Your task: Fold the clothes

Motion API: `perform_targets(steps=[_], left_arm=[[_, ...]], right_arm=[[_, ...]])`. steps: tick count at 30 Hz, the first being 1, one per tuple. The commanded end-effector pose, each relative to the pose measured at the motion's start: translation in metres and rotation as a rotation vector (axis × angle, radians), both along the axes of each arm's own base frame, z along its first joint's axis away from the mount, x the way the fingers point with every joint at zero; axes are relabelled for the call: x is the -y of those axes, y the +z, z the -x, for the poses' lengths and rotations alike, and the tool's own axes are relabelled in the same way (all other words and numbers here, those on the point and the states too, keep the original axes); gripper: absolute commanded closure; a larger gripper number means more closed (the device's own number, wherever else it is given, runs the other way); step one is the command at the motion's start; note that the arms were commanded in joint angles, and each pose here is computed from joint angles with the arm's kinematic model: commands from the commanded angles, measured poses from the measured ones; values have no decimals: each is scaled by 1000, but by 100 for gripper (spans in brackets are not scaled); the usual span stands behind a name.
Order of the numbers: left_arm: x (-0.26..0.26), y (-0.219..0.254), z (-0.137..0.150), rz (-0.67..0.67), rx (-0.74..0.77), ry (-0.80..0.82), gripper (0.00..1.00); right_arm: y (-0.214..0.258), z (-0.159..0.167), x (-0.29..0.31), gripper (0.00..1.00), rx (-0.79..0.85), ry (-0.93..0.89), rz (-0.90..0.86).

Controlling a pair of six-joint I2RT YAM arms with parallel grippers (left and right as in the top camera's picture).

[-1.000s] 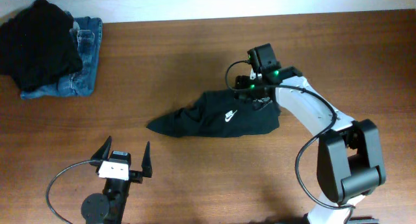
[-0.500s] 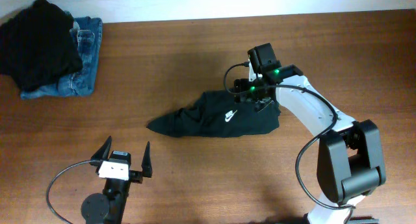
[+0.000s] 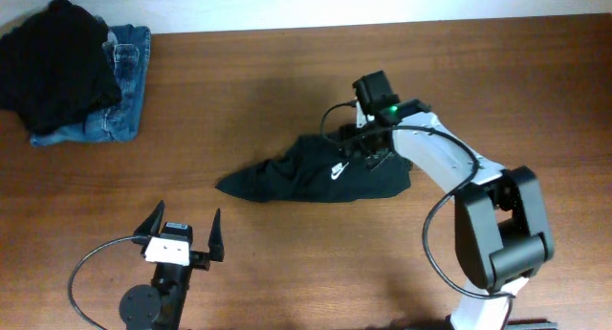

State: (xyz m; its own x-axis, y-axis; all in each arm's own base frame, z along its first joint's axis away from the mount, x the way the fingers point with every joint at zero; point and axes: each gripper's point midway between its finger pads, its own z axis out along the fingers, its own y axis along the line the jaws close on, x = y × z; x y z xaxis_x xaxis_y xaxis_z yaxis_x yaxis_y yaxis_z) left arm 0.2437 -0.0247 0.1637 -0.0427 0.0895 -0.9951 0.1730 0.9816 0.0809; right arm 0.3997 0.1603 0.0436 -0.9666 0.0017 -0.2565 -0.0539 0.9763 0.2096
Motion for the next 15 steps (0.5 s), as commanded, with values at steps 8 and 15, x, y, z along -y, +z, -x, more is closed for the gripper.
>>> perform_targets(steps=[8,15], left_arm=[[0,-1,0,-13,4,1,1],[0,-1,0,-13,4,1,1]], right_arm=[[-15,-2,-28,35,22,57,21],[-13,-6,-30,75,38,56,16]])
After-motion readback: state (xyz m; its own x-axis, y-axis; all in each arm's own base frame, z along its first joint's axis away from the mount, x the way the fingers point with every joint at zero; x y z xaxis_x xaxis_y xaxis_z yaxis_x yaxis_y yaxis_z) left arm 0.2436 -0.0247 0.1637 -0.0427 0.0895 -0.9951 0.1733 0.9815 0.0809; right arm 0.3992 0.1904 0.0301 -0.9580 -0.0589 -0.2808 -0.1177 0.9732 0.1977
